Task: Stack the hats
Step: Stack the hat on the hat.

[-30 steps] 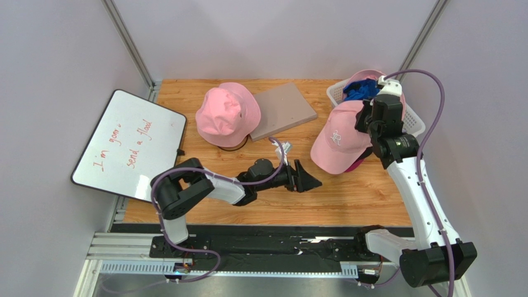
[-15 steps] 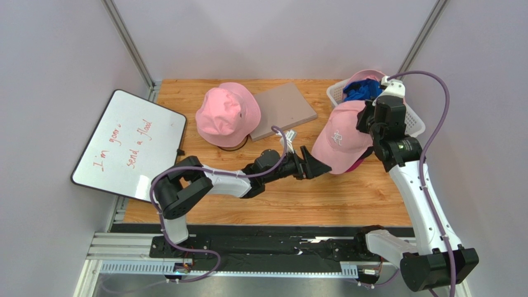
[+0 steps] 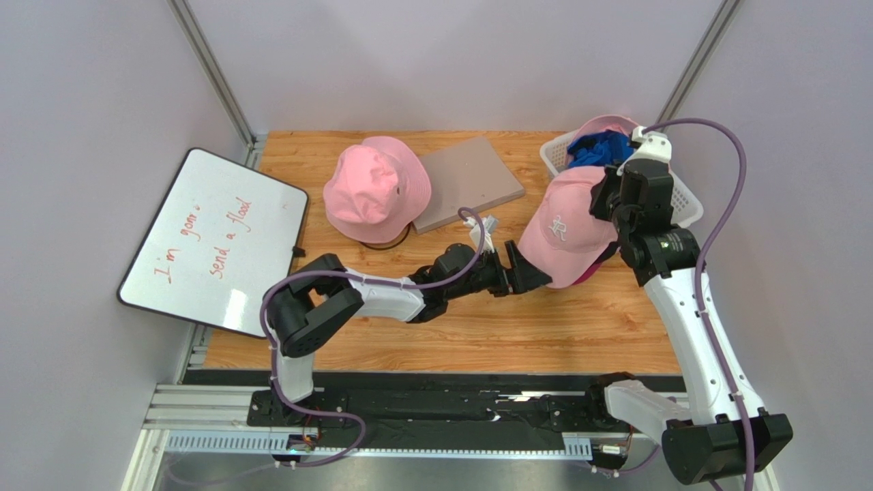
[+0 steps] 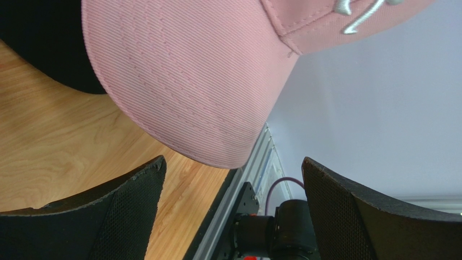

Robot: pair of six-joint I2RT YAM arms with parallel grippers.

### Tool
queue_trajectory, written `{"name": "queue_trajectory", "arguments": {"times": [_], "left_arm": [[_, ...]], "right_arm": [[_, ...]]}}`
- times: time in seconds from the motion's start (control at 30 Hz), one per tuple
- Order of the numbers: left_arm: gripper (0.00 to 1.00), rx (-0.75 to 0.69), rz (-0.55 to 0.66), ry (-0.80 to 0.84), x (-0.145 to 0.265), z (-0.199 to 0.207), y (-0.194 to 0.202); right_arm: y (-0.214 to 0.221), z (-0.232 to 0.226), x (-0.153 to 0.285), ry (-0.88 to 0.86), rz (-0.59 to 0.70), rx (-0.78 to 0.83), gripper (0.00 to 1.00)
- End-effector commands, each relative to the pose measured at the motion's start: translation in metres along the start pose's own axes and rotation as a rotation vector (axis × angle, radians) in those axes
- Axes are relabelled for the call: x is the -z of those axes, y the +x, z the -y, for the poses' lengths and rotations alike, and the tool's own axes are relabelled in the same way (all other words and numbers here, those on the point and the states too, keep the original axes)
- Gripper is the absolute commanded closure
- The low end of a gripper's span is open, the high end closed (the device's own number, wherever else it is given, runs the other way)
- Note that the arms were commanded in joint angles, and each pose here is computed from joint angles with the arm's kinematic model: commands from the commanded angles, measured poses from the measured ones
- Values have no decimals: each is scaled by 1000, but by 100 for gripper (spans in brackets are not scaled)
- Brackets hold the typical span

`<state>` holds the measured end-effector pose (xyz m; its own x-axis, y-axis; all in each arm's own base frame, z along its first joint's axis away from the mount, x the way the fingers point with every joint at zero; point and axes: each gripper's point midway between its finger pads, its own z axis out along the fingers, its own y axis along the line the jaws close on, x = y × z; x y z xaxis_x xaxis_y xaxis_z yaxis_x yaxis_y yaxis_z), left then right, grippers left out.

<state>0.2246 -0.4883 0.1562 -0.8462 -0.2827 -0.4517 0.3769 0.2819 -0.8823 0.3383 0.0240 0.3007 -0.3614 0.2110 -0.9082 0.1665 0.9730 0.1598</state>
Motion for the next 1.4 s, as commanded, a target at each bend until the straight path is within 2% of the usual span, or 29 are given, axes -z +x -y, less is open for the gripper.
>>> {"name": "queue_trajectory", "arguments": {"times": [0.0, 0.2, 0.37, 0.47, 0.5, 0.57, 0.6, 0.93, 1.17, 1.37], "left_arm": [[2, 1, 65, 67, -11, 15, -16], [5, -27, 142, 65, -11, 18, -32], [12, -7, 209, 111, -10, 28, -44], [23, -6, 227, 131, -10, 33, -49], [33, -6, 227, 135, -10, 35, -50], [45, 7, 238, 133, -10, 34, -53], [57, 10, 240, 130, -10, 32, -54], [98, 33, 259, 73, -3, 6, -62], [100, 76, 257, 122, 9, -3, -71], [100, 96, 170, 145, 20, -10, -74]], "right_arm": [[-21, -2, 11, -12, 83, -35, 100], [-16, -2, 13, -19, 78, -44, 100], [-9, -1, 11, -18, 64, -49, 100], [-4, 0, 9, -15, 54, -48, 100], [-2, 0, 9, -15, 51, -47, 100], [0, 1, 7, -12, 44, -39, 100], [2, 2, 6, -7, 41, -36, 100], [7, 1, 3, -15, 23, -24, 100], [0, 0, 1, -14, 34, -6, 100], [-23, -8, -6, -20, 60, 20, 100]]}}
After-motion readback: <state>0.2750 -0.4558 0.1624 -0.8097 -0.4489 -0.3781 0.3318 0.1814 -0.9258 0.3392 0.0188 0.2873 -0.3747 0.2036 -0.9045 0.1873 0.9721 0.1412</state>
